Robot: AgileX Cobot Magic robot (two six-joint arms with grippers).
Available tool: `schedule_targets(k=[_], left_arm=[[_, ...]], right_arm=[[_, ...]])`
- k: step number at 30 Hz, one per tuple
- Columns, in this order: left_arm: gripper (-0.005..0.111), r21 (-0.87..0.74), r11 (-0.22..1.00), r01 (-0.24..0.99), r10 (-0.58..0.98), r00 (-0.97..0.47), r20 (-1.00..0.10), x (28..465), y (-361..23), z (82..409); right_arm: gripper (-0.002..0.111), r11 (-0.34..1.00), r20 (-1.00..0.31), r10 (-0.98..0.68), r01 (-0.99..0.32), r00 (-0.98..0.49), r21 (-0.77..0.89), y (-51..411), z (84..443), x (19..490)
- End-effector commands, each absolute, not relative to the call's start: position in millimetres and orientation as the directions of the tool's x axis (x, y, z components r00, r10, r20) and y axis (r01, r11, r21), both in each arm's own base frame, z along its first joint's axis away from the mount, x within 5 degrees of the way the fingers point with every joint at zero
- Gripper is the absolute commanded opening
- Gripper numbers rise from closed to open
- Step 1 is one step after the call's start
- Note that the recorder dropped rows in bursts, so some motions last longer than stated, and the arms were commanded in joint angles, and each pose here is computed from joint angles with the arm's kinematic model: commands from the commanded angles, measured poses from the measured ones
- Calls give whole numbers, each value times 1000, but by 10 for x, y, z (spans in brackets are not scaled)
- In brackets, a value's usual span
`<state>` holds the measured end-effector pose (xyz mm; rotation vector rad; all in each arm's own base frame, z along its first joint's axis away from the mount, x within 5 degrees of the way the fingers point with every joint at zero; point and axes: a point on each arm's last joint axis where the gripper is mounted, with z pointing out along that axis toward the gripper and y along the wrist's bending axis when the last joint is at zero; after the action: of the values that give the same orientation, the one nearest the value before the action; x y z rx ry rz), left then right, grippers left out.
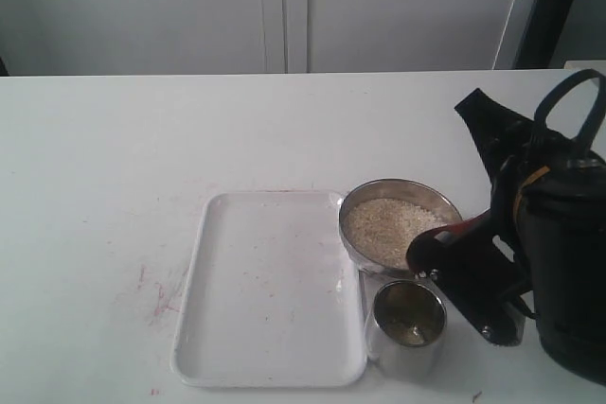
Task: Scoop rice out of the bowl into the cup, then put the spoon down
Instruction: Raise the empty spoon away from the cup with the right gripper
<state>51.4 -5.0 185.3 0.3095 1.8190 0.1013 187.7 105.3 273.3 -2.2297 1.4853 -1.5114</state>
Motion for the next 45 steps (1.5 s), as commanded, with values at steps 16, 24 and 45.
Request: schedule_targets(k=[16, 24, 45], left_arm=[[14, 214, 960, 178, 260, -296, -919, 506, -55, 1777], [14, 214, 960, 178, 260, -296, -919, 506, -55, 1777], [14, 214, 960, 178, 260, -296, -919, 506, -55, 1777]], right_arm=[[0, -539, 669, -741, -647, 61, -538, 1123, 2731, 1827], [0, -162, 366, -902, -609, -228, -776, 1123, 2731, 1827], [0, 821, -269, -494, -342, -826, -457, 1266, 2580, 1571]])
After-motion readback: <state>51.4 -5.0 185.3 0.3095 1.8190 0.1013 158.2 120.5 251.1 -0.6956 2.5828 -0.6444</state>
